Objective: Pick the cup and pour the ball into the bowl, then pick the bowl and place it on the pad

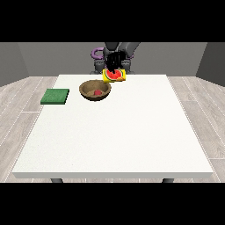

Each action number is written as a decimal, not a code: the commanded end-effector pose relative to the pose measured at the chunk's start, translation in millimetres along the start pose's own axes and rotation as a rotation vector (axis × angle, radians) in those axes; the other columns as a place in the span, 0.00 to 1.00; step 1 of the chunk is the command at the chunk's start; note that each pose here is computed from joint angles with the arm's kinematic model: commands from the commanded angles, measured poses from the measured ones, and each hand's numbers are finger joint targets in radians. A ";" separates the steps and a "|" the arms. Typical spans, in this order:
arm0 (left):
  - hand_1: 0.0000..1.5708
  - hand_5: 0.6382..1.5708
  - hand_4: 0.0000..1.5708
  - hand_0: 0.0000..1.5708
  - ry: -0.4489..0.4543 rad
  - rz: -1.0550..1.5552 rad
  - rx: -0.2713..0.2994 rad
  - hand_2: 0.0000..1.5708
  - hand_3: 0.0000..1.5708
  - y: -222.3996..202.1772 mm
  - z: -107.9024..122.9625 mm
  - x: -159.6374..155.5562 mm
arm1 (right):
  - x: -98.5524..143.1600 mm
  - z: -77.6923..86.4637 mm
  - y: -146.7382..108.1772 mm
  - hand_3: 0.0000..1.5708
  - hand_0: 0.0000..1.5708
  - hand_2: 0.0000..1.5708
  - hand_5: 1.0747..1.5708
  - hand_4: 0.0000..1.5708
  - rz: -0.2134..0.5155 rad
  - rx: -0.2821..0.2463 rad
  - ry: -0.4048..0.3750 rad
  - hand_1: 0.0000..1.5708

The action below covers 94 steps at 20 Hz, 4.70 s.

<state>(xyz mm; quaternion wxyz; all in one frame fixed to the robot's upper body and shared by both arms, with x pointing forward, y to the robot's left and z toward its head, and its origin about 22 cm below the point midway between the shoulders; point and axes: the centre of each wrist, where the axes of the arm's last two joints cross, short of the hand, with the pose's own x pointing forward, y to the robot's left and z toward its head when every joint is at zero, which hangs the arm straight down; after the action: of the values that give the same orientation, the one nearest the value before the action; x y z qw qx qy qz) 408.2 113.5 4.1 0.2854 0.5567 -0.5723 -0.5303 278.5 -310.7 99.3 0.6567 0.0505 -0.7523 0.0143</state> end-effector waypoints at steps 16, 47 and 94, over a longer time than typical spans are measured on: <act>0.87 0.97 0.79 0.87 0.481 1.229 0.364 1.00 1.00 -11.8 54.2 -63.2 | 19.8 21.5 28.5 0.00 0.00 0.00 0.99 0.28 -0.005 -0.019 -0.125 0.00; 0.00 0.97 0.00 0.00 0.042 1.546 0.574 0.00 0.00 187.0 34.1 -343.1 | -100.6 -13.5 51.3 0.00 0.00 0.00 1.00 0.21 -0.107 -0.104 -0.085 0.00; 0.00 0.97 0.00 0.00 -0.015 1.606 0.586 0.00 0.00 267.7 39.7 -384.7 | -133.7 -57.4 60.2 1.00 1.00 1.00 0.80 0.74 0.310 -0.315 0.237 1.00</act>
<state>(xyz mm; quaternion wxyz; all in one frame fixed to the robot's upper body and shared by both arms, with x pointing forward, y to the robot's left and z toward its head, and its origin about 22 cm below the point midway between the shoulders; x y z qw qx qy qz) 363.9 427.0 354.4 0.4039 0.0233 -0.9143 -0.0174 344.3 -230.0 -23.8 0.6800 -0.1210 -0.7225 -0.0298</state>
